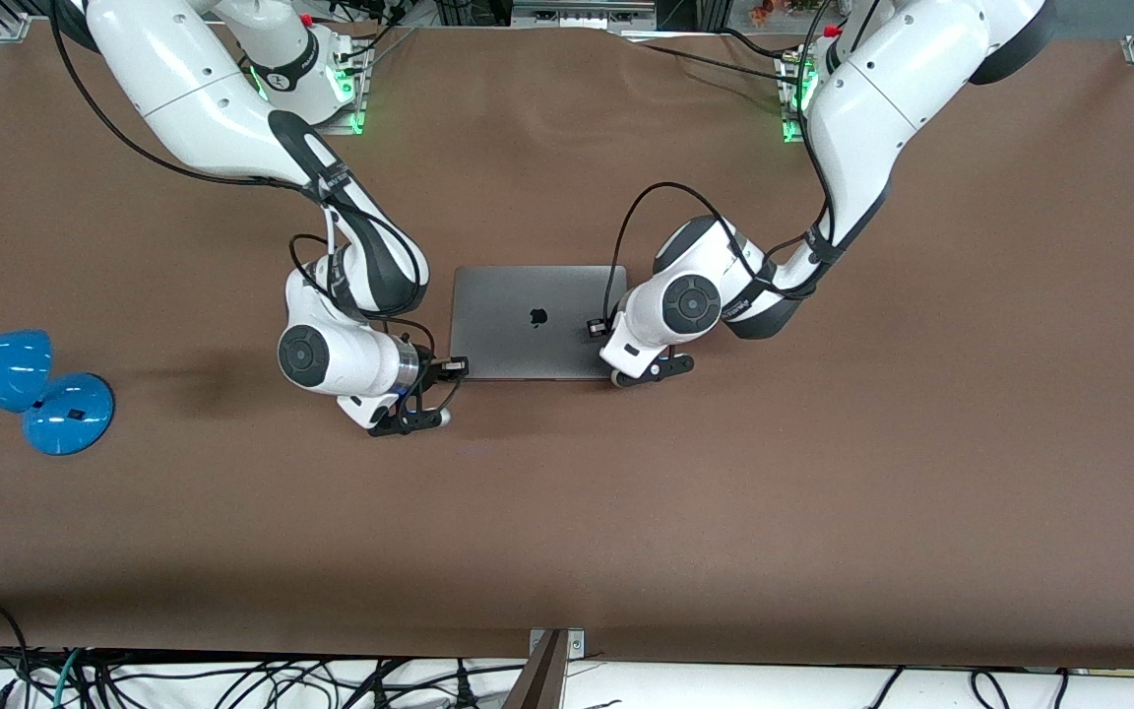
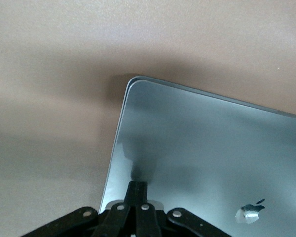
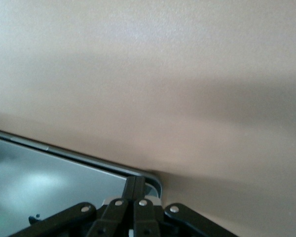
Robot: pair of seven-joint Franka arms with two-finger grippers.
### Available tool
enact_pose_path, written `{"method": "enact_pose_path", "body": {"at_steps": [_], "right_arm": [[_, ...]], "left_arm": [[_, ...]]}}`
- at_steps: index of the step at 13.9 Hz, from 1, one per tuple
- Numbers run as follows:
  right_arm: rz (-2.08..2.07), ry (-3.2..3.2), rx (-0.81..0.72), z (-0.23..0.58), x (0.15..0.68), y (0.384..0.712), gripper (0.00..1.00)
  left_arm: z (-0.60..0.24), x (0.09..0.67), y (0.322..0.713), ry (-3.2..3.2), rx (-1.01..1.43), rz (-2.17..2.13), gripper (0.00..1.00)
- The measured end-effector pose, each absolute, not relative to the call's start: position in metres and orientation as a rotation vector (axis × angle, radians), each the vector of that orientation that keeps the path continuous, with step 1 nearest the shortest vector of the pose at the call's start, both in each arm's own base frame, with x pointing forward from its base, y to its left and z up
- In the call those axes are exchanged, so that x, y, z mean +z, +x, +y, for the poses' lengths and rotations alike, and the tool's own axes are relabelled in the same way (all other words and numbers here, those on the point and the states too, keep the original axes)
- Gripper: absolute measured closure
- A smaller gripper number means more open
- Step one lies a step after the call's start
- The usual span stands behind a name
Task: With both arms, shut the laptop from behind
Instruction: 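Press the closed lid flat with both grippers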
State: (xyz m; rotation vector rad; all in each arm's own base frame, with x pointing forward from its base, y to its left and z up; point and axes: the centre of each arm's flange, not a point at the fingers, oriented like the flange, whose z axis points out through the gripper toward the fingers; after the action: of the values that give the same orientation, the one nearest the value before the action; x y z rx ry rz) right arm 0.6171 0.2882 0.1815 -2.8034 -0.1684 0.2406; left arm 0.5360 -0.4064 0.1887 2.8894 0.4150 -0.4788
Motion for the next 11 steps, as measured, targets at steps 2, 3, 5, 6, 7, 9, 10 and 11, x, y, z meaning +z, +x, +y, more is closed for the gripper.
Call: {"method": "enact_pose_path", "body": {"at_steps": [2,3,5,6,7,9,10,11], "right_arm": [[-0.169,-2.802,0.232,0.2888,0.1781,0.6176,0.99],[-0.169,-2.802,0.228,0.2892,0.1783,0.6180,0.99],[-0.169,-2.802,0.227,0.2893,0.1777,0.6180,0.99],[-0.169,-2.802,0.227,0.2893,0.1777,0.6180,0.99],[-0.169,-2.802,0.228,0.2893,0.1776,0.6179,0.99],[-0.169,-2.802,0.228,0.2893,0.1773,0.6179,0.99],[-0.169,-2.802,0.228,0.2893,0.1773,0.6180,0.99],[-0.169,-2.802,0.228,0.2893,0.1772,0.6180,0.99]], "left_arm": [[-0.4062,0.1885,0.5362,2.890,-0.479,0.416,0.99],[-0.4058,0.1879,0.5363,2.890,-0.479,0.417,0.99],[-0.4050,0.1863,0.5365,2.891,-0.482,0.419,0.99],[-0.4049,0.1855,0.5365,2.890,-0.483,0.420,0.99],[-0.4048,0.1848,0.5366,2.890,-0.484,0.421,0.99],[-0.4043,0.1838,0.5370,2.890,-0.485,0.423,0.99],[-0.4036,0.1834,0.5375,2.891,-0.485,0.425,0.99],[-0.4030,0.1832,0.5381,2.891,-0.484,0.426,0.99]]}}
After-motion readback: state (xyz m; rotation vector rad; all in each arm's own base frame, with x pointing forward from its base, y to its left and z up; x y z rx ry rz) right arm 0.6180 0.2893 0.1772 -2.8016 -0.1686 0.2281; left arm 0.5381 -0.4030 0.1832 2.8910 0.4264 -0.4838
